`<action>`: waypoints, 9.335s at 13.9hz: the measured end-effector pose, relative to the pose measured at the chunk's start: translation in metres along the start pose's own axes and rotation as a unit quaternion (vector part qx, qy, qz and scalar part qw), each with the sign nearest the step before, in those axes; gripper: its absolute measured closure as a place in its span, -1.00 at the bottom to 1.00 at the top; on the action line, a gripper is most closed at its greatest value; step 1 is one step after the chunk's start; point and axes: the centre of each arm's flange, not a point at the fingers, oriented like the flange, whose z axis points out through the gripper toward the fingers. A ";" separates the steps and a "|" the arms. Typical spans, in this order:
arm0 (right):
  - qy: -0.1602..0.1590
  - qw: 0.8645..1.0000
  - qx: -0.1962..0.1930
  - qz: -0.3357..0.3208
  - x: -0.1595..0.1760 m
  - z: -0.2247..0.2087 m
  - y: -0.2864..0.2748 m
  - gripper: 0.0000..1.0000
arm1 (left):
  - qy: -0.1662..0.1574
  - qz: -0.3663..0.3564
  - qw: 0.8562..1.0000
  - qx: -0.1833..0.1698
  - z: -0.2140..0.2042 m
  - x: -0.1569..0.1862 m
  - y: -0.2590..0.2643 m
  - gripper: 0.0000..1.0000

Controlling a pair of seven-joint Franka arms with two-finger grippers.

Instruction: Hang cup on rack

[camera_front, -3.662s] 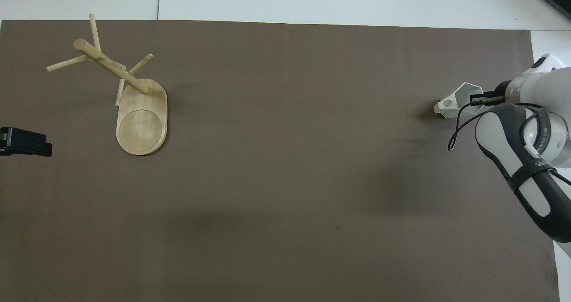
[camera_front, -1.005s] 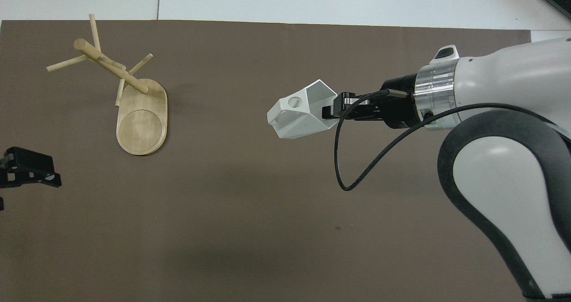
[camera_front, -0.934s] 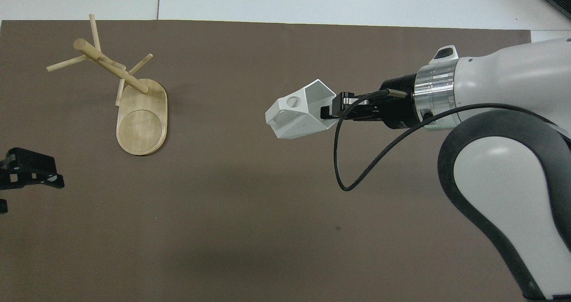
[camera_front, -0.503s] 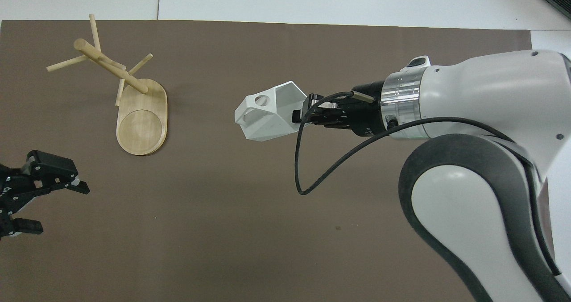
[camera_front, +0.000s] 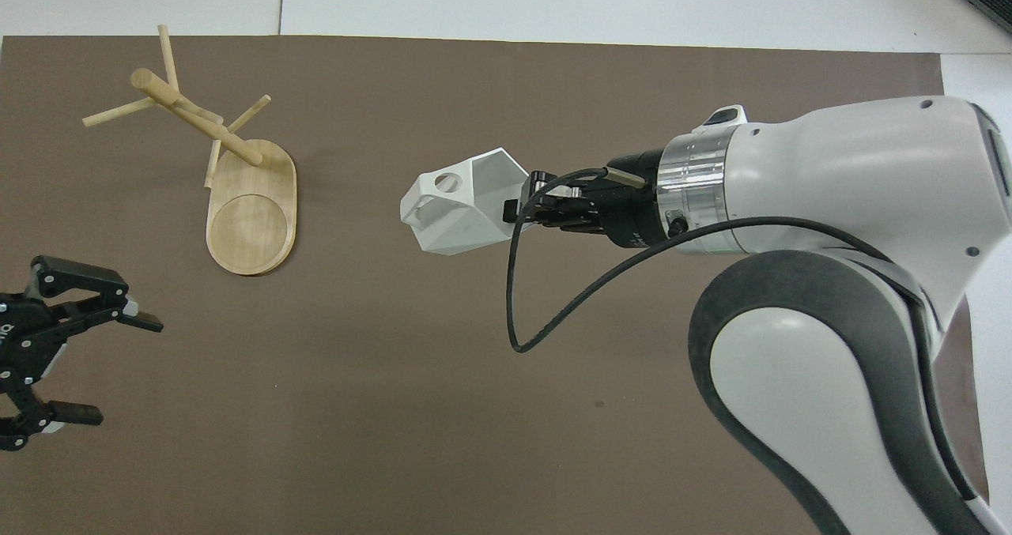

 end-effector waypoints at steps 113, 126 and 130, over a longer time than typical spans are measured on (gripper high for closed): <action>0.006 0.930 -0.365 -0.031 0.028 -0.198 0.189 -1.00 | -0.090 -0.574 0.715 -0.389 0.146 0.132 0.088 -0.40; 0.022 0.921 -0.389 0.011 0.033 -0.264 0.204 -1.00 | -0.104 -0.599 0.684 -0.403 0.142 0.148 0.082 -0.40; 0.039 0.921 -0.388 0.003 0.038 -0.264 0.202 -1.00 | -0.107 -0.612 0.669 -0.409 0.143 0.152 0.081 -0.40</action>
